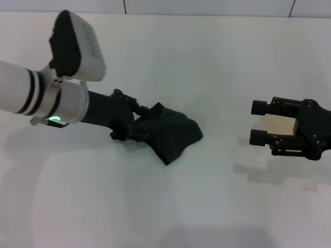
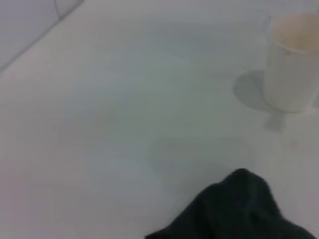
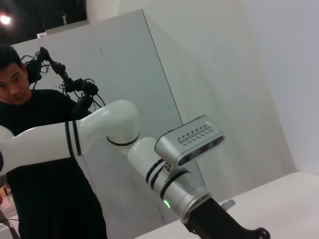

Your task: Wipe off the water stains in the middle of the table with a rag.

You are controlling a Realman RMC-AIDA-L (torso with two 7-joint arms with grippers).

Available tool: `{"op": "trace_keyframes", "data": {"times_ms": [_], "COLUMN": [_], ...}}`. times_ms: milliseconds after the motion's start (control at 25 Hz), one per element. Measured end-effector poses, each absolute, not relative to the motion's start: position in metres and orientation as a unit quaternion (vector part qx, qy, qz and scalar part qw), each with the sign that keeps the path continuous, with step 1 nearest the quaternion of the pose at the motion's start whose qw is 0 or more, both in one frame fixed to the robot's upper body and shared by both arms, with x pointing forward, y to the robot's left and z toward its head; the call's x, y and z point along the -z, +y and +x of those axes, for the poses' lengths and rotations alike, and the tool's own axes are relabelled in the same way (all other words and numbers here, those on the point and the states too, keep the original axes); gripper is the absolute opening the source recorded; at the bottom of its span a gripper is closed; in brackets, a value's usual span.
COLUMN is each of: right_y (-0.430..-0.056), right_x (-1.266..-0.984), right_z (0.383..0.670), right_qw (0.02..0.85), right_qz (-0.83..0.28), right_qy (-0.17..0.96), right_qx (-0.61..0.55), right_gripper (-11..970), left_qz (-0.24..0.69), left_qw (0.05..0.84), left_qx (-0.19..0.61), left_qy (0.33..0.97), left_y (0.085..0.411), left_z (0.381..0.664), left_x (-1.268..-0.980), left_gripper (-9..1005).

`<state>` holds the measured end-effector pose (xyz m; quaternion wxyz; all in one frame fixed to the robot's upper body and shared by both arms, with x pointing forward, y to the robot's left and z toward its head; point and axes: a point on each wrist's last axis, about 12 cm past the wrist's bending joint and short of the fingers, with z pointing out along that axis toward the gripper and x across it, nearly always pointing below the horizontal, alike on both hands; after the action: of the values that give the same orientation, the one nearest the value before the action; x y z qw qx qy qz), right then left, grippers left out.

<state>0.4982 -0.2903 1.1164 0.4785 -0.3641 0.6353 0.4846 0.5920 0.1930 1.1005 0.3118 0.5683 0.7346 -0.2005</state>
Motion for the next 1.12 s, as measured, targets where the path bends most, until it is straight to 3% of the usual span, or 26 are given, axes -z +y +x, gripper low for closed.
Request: {"op": "trace_keyframes", "data": {"times_ms": [160,600,1120], "right_y": [-0.291,-0.292,-0.296], "right_x": [-1.116,-1.117,-1.113], "right_z": [0.499,0.502,0.504], "right_qw": [0.478,0.489,0.494], "right_qz": [-0.361,-0.348,-0.342], "right_qy": [0.638,0.641,0.655], "right_qx": [-0.484,-0.479,-0.458], "right_gripper": [752,752,752], "left_qz": [0.560,0.536,0.556], "left_qw": [0.331,0.418,0.416], "left_qx": [0.200,0.256,0.331], "left_qy": [0.733,0.688,0.639], "left_y": [0.202,0.248,0.280], "left_z": [0.593,0.589,0.564], "left_x": [-1.106,-1.131,-1.135], "left_gripper": [492,483,481]}}
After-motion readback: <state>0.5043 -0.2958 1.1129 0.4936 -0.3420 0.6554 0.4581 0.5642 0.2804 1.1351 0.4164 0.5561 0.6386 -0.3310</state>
